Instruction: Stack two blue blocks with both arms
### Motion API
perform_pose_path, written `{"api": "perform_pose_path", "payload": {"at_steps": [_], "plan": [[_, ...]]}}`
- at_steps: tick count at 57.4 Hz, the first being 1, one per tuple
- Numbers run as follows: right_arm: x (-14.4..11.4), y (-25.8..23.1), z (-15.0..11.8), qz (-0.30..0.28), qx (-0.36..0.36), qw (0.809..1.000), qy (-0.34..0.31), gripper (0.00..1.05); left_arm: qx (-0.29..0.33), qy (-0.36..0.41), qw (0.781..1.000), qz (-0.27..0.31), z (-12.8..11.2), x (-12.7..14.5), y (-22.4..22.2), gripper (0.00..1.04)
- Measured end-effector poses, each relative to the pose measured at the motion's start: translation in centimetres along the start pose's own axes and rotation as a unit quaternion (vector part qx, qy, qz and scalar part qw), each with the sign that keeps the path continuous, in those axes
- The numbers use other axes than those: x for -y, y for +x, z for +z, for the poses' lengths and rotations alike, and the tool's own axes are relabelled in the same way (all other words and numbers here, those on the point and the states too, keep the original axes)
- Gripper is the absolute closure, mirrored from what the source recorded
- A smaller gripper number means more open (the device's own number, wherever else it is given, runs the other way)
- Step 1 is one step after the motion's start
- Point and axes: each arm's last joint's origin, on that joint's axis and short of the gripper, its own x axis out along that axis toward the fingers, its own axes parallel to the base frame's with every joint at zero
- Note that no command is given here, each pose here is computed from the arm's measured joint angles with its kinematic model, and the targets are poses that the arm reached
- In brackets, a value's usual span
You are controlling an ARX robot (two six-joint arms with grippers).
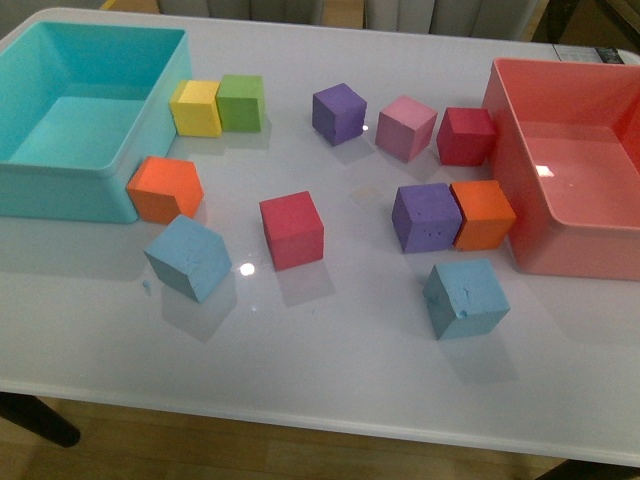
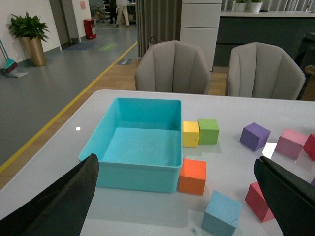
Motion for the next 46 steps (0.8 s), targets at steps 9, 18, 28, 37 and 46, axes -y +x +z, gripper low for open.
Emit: {"api": "perform_pose_path", "payload": {"at_steps": [9, 18, 28, 37, 46], "plan": [[0.0, 0.0, 0.0, 0.0, 0.0, 1.0, 0.0, 0.09, 0.0, 0.0, 1.0, 0.0, 0.0, 0.0, 0.0, 0.09], [0.0, 0.0, 0.0, 0.0, 0.0, 1.0, 0.0, 0.09, 0.0, 0.0, 1.0, 0.0, 0.0, 0.0, 0.0, 0.09], [0.0, 0.0, 0.0, 0.0, 0.0, 1.0, 0.0, 0.09, 0.0, 0.0, 1.0, 0.0, 0.0, 0.0, 0.0, 0.09], [0.0, 0.0, 0.0, 0.0, 0.0, 1.0, 0.0, 0.09, 0.0, 0.0, 1.0, 0.0, 0.0, 0.0, 0.0, 0.09], [-0.2, 0.65, -0.02, 0.134, -0.223, 0.964, -0.049, 0.09, 0.0, 0.0, 1.0, -0.001, 0.0, 0.0, 0.0, 0.09]]}}
